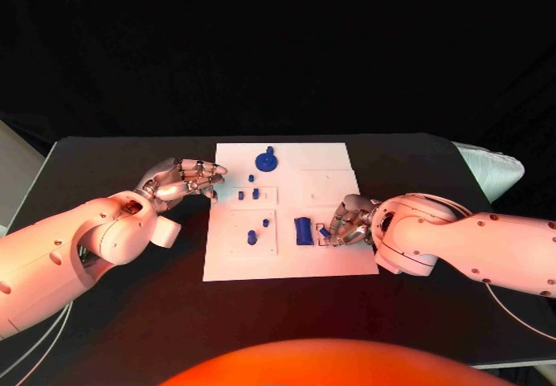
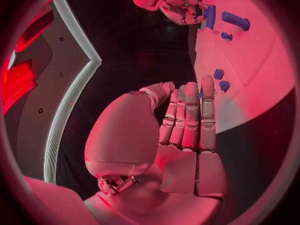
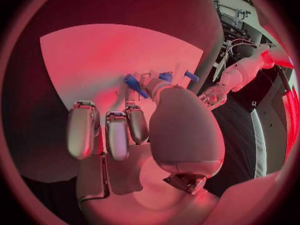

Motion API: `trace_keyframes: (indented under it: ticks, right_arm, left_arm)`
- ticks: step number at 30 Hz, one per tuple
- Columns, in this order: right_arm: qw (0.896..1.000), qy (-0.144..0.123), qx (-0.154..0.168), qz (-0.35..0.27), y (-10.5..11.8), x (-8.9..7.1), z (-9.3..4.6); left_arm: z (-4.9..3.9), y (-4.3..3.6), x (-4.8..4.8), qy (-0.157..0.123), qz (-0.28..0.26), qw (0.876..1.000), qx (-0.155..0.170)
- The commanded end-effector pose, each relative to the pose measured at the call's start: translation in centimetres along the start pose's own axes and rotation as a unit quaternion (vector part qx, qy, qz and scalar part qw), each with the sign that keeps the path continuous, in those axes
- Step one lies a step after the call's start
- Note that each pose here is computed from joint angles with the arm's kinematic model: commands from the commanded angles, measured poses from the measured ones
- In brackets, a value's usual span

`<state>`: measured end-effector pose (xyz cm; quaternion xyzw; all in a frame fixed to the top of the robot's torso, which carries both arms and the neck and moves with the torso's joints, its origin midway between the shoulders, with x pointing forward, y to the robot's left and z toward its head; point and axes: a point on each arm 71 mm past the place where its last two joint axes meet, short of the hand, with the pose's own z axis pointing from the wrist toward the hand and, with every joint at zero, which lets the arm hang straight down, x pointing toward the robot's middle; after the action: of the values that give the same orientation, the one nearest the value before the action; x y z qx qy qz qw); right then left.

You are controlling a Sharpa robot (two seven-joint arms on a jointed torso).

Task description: Assemble the parts on the task board

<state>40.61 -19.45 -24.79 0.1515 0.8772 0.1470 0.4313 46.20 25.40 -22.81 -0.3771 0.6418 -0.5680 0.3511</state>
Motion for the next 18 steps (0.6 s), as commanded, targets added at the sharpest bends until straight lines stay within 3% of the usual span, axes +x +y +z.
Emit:
trace_keyframes:
  ticks: [1, 18]
  right_arm:
    - [1.000, -0.003, -0.006, 0.005, 0.17, 0.13, 0.05]
    - [1.000, 0.002, -0.012, 0.027, 0.46, 0.30, 0.05]
  left_arm:
    - [0.04, -0.07, 0.20, 0.005, -0.003, 1.000, 0.003]
    - [0.04, -0.01, 0.12, 0.005, -0.002, 1.000, 0.001]
